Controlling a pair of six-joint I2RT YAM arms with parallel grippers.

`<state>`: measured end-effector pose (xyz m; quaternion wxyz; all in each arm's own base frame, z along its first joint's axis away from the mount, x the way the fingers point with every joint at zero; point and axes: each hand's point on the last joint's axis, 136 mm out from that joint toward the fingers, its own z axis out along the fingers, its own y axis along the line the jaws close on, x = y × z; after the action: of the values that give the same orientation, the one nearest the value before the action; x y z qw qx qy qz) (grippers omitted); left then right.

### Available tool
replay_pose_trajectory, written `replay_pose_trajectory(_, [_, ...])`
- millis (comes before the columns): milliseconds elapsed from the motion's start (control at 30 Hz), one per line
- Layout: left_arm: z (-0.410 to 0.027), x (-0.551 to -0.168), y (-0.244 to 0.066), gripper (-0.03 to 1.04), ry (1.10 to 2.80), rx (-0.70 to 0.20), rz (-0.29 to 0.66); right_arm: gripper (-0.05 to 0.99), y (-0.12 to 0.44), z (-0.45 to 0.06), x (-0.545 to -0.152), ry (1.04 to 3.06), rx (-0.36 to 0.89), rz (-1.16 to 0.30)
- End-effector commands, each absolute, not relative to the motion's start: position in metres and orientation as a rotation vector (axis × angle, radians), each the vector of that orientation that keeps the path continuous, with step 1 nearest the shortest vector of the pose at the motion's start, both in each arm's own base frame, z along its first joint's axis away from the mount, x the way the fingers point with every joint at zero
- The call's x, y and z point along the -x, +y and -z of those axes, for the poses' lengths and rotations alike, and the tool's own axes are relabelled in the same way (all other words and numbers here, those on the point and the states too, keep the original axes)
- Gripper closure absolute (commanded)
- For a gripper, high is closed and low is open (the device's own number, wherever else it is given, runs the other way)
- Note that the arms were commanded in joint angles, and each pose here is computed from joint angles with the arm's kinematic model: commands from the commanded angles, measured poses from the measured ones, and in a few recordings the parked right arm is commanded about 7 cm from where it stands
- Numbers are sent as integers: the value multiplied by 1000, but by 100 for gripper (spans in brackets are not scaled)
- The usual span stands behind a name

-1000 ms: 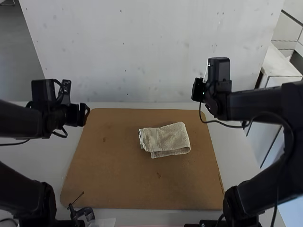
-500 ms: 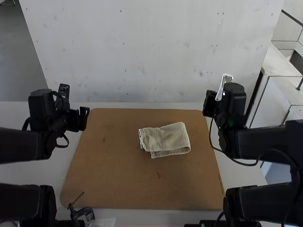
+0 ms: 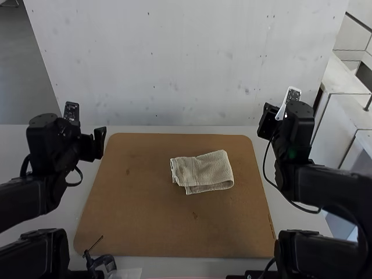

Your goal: Fold the towel.

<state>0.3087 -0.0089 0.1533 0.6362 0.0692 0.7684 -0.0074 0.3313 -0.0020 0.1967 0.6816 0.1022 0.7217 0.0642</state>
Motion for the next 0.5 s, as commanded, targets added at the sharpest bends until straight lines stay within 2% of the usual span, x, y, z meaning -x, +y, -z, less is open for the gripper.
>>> replay_pose_trajectory(0, [-162,-302,-11,13,1715,-156,20,65,-12,-209,-321,1571,-254,-125])
replay_pose_trajectory(467, [-198,-265,-14,16,1504,-162,-5,64,-11,-215,-264,1394,-218,-133])
